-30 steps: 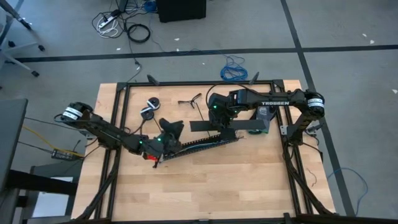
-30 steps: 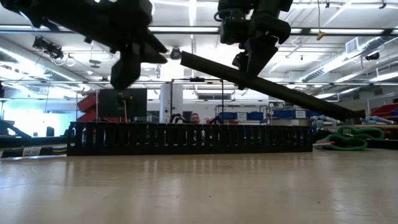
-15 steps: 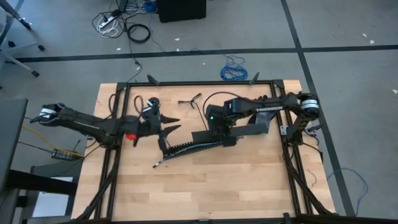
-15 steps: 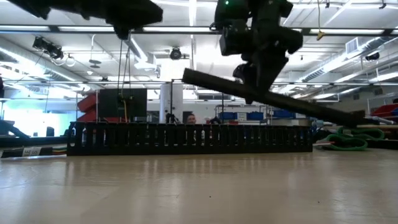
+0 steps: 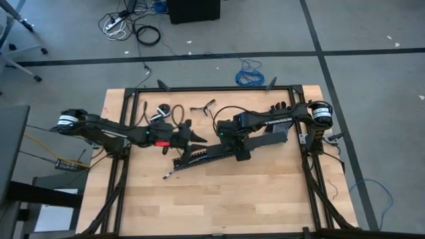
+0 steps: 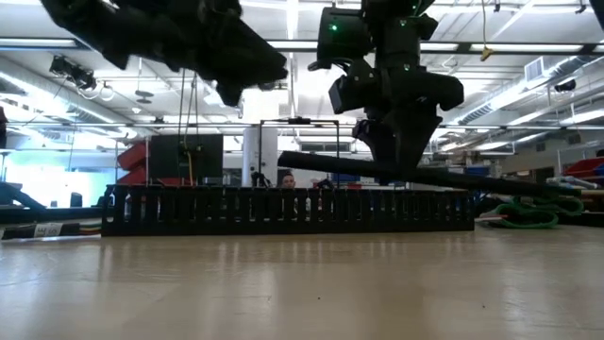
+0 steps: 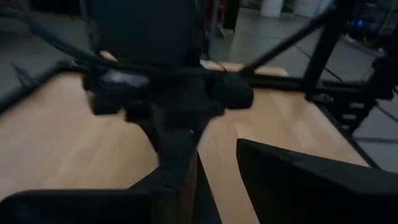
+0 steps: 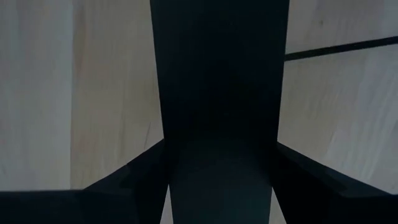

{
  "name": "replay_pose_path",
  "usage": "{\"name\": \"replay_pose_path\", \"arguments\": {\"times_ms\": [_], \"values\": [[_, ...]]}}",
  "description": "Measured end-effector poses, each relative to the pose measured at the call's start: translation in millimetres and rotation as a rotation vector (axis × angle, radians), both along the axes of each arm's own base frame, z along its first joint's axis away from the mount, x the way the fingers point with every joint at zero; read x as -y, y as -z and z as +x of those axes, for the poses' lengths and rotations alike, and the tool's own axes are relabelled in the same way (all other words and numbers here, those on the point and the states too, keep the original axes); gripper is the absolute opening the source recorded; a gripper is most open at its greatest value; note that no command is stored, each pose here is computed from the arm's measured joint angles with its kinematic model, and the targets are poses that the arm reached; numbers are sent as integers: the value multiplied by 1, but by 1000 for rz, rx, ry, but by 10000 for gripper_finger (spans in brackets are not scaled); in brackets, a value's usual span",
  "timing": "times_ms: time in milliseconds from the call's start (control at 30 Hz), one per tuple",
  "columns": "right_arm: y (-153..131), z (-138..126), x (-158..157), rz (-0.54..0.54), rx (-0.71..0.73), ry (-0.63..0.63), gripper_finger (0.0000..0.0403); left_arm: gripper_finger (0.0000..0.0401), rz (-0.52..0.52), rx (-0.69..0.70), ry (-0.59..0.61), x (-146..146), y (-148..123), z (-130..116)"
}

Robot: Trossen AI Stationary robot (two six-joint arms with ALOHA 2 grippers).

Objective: Ziptie cables
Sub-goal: Insert the black cover of the black cable duct

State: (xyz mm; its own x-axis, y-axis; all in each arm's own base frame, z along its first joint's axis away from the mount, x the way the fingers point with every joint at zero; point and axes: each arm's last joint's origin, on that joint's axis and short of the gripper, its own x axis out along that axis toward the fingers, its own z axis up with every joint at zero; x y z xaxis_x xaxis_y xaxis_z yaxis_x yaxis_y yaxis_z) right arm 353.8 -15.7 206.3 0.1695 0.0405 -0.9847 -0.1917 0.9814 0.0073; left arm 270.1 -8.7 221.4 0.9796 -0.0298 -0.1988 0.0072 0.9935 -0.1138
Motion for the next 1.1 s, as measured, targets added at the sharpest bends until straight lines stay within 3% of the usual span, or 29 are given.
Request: {"name": "replay_pose_path", "arguments": {"times_ms": [367,733,1100], "values": [[0,-2,0,-3,-17,-2,237,108,-57,-98,73,3,22,27],[2,-1,-1,-5,-8,-17,237,108,-69,-177,68,4,43,33],[11,-4,-3,-39,-15,-40,239,108,-63,-175,65,3,43,33]]}}
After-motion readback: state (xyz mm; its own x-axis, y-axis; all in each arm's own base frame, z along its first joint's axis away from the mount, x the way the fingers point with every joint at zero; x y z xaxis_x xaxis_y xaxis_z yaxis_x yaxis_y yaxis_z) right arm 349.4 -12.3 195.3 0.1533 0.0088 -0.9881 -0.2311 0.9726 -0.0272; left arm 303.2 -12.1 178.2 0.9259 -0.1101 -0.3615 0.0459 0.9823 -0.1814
